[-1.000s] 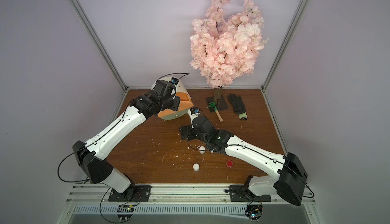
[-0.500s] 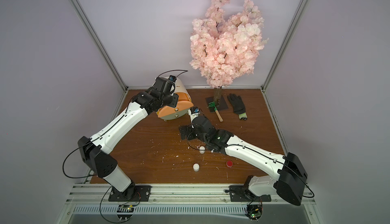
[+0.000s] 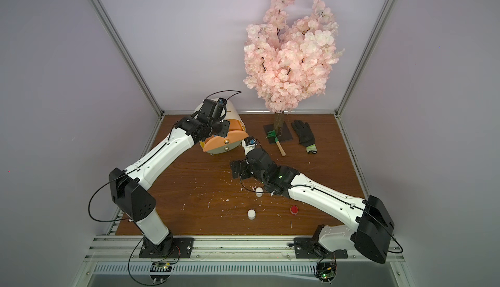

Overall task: Put the paint cans in the drawer according to color
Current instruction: Place the paint can in the drawer, then close the drawer of the storage box.

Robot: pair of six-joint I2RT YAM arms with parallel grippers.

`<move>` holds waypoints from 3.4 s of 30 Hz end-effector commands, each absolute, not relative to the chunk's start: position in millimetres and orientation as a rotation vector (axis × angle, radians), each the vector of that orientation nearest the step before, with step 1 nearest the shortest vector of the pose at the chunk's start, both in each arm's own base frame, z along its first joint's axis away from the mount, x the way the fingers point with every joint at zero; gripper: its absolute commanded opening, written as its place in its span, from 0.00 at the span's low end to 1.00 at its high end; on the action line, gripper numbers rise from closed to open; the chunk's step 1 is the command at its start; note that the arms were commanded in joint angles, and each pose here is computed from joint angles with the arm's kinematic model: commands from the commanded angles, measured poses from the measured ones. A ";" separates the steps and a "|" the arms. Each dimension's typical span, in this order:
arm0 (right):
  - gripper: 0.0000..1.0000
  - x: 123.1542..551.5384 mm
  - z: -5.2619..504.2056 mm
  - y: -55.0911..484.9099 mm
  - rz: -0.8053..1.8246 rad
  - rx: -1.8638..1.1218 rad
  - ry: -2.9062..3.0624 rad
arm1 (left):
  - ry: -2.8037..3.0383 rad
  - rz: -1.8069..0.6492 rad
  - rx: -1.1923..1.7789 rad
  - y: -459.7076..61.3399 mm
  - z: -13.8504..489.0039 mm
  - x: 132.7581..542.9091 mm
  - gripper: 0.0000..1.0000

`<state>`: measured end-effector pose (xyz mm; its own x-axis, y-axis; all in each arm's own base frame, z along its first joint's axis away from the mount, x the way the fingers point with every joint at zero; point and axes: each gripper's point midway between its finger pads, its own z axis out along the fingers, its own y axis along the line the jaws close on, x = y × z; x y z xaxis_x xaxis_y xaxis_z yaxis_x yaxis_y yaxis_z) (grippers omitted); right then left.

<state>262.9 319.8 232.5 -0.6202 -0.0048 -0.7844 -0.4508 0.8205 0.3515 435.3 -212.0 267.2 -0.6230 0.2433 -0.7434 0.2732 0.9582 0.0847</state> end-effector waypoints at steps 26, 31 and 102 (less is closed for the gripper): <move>0.80 327.9 264.1 373.8 0.715 -0.217 2.037 | 2.129 -0.200 0.164 -174.0 341.4 459.4 0.31; 0.75 336.5 259.6 394.1 0.738 -0.242 2.042 | 2.130 -0.191 0.136 -164.9 331.6 477.6 0.29; 0.64 376.9 247.4 401.2 0.788 -0.099 1.939 | 2.150 -0.374 0.168 -163.6 313.9 484.0 0.31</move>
<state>374.6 399.6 213.6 -0.5370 0.1715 -0.8260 -0.3646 0.8358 0.4105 478.9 -166.4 304.8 -0.5875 -0.0059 -0.8092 0.2466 0.9511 -0.1860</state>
